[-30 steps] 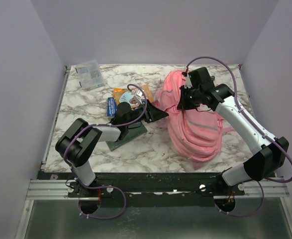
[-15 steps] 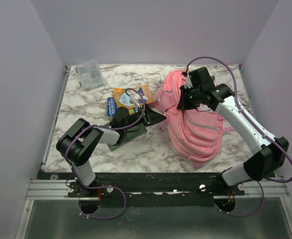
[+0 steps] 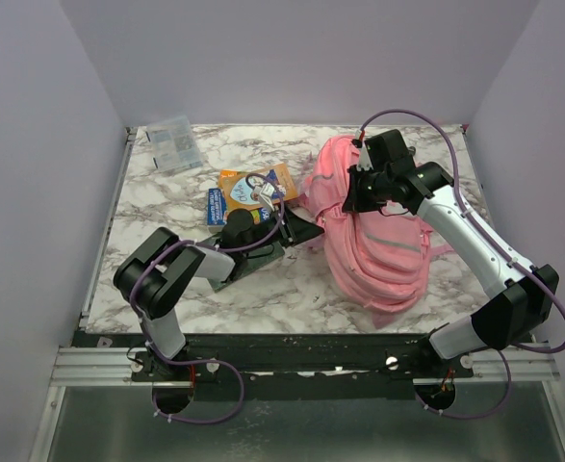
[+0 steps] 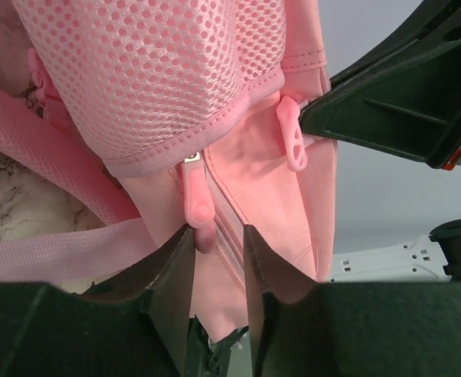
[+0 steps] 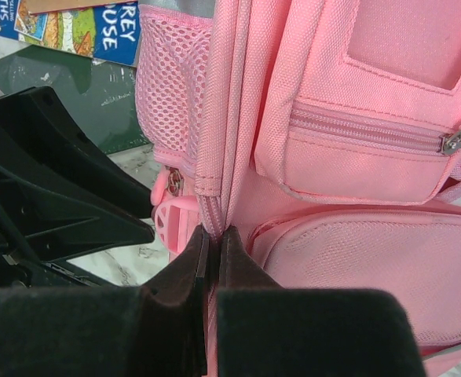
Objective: Pack the student bag
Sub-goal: Unzip the student bag at the center of the board.
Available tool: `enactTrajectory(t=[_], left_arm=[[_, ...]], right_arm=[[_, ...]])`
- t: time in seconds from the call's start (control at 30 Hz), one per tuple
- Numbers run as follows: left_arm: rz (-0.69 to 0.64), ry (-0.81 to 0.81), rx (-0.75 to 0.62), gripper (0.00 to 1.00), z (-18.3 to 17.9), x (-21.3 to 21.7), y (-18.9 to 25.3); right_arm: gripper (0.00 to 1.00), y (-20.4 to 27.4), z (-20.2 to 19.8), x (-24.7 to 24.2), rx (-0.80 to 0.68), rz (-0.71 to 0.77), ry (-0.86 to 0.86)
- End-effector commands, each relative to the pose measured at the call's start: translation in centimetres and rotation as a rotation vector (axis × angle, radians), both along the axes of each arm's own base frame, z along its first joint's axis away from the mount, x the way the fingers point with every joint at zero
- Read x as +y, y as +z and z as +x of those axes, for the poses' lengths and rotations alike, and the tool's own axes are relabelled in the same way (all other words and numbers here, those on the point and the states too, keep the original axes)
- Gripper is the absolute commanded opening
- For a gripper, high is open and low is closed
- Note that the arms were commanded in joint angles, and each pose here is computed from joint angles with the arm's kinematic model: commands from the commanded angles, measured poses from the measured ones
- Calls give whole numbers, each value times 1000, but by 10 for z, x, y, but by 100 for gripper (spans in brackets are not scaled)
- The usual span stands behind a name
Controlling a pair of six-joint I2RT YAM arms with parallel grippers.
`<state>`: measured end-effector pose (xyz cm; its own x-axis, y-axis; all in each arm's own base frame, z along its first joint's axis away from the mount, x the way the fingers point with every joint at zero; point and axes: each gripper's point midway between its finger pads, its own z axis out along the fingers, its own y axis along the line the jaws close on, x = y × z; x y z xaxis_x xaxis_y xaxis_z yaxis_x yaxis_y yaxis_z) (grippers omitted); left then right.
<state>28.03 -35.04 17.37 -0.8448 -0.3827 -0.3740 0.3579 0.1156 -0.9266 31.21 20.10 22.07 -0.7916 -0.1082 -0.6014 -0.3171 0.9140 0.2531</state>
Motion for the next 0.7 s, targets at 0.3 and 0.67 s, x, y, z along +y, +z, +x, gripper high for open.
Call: enactTrajectory(t=[0.3, 0.67], left_arm=[[10, 21, 20, 24, 7, -11, -5], [12, -58, 86, 0, -2, -17, 0]], right_arm=[[1, 26, 11, 18, -87, 94, 51], [1, 13, 19, 14, -90, 117, -59]])
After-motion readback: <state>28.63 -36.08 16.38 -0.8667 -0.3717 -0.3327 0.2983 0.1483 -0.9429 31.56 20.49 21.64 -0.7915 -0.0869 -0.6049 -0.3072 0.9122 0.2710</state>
